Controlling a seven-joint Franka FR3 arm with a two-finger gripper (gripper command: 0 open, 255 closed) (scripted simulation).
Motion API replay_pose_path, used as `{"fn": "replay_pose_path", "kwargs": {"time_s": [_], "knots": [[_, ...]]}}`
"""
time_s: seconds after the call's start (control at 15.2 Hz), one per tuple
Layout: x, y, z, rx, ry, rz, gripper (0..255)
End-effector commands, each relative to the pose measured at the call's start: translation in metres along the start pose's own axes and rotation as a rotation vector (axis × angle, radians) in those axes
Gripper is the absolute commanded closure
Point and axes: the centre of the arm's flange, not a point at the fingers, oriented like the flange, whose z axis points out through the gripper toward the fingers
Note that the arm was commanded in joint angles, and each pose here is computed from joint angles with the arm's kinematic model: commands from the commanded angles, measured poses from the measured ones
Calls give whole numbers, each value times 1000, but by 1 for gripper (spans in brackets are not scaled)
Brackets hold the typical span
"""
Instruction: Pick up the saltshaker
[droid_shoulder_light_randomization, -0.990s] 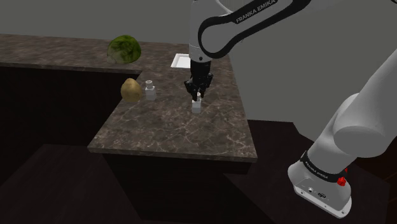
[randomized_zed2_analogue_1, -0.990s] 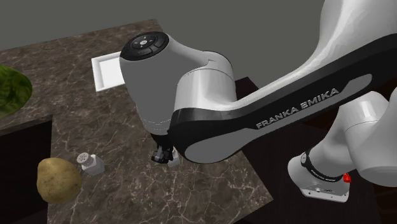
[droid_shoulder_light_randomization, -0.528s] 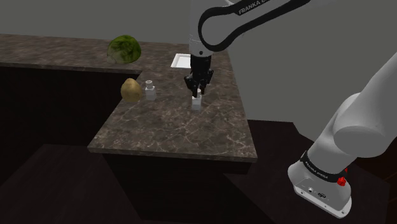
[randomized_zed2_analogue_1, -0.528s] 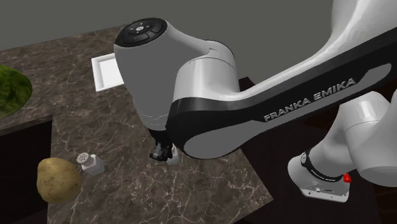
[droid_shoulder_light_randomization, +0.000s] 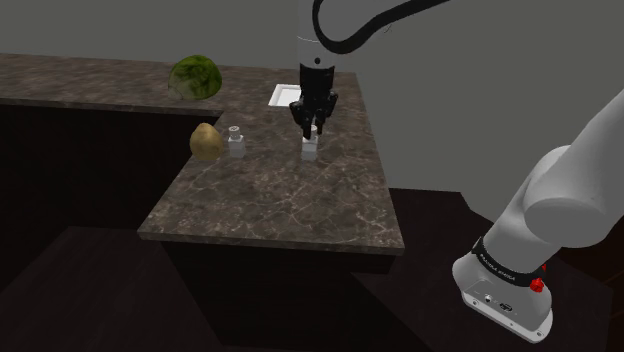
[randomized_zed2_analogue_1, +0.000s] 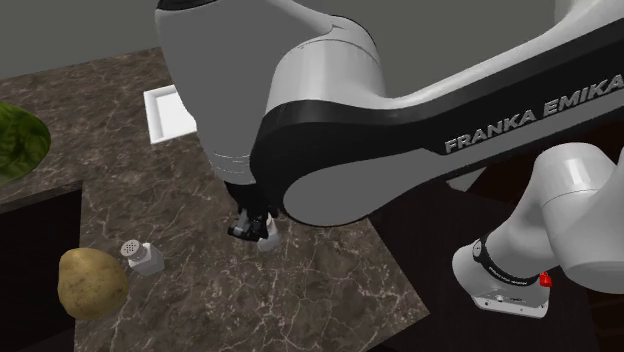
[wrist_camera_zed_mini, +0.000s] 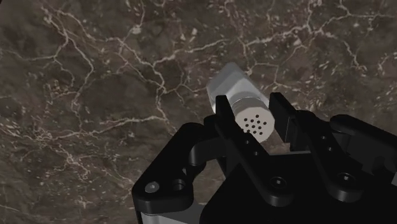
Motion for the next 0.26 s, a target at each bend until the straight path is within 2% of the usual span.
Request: {"fn": "replay_pose_path", "kwargs": {"time_s": [0.0,0.2], "knots": [[0,-1,-11,0,0,0,255],[0,-1,-17,0,0,0,255]]}}
